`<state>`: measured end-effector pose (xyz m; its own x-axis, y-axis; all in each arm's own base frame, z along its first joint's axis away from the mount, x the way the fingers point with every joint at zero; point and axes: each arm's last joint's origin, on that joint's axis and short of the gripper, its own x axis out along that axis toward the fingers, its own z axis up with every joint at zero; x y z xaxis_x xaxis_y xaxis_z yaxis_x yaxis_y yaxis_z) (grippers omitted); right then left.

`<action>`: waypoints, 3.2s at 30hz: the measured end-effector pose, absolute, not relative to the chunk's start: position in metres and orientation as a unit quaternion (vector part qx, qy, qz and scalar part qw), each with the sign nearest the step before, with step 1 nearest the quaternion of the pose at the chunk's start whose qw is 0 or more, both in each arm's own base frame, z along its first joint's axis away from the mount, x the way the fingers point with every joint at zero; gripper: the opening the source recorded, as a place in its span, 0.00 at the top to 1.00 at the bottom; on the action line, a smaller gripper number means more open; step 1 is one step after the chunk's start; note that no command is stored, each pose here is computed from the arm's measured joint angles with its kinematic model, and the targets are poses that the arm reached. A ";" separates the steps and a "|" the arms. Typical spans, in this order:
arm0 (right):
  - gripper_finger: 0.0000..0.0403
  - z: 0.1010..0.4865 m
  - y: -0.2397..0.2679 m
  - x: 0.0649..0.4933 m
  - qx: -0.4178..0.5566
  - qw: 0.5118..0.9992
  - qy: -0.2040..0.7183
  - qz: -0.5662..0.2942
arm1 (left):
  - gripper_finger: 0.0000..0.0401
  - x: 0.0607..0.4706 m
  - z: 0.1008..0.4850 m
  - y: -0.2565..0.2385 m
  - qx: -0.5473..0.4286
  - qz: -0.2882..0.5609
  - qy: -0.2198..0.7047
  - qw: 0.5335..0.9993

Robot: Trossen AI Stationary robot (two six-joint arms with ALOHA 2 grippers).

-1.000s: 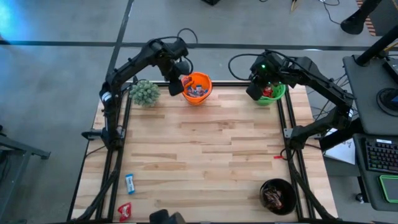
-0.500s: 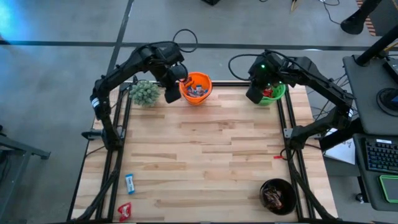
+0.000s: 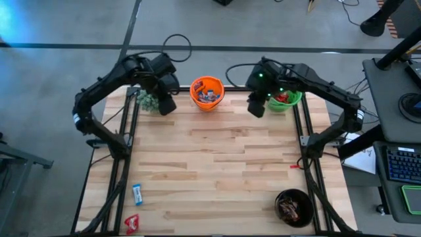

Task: Organize candy in baskets
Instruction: Put the white chocolate bar into the orange bucket

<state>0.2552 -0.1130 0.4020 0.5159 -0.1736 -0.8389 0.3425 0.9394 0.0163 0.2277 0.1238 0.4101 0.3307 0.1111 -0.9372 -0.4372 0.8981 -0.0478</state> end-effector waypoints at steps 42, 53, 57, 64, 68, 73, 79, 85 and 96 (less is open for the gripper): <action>0.80 0.402 -0.048 0.325 0.167 0.916 0.343 -0.122 | 0.66 0.108 0.372 -0.001 -0.376 0.153 0.546 0.733; 0.80 0.402 -0.048 0.325 0.184 0.911 0.346 -0.129 | 0.55 0.105 0.316 -0.019 -0.410 0.225 0.612 0.638; 0.80 0.399 -0.047 0.321 0.181 0.903 0.368 -0.131 | 0.55 0.109 0.300 -0.029 -0.412 0.246 0.629 0.612; 0.80 0.394 -0.046 0.311 0.154 0.886 0.420 -0.124 | 0.55 0.126 0.286 -0.054 -0.430 0.266 0.631 0.589; 0.80 0.396 -0.044 0.302 0.140 0.881 0.436 -0.119 | 0.55 0.131 0.279 -0.066 -0.412 0.306 0.643 0.569; 0.80 0.403 -0.043 0.291 0.130 0.884 0.434 -0.113 | 0.55 0.136 0.270 -0.080 -0.413 0.356 0.642 0.539; 0.80 0.412 -0.041 0.280 0.113 0.892 0.425 -0.102 | 0.55 0.149 0.257 -0.103 -0.428 0.374 0.631 0.527; 0.80 0.416 -0.040 0.271 0.099 0.893 0.429 -0.094 | 0.55 0.154 0.244 -0.119 -0.424 0.409 0.636 0.498; 0.80 0.416 -0.037 0.255 0.078 0.875 0.470 -0.083 | 0.55 0.153 0.240 -0.132 -0.454 0.422 0.653 0.435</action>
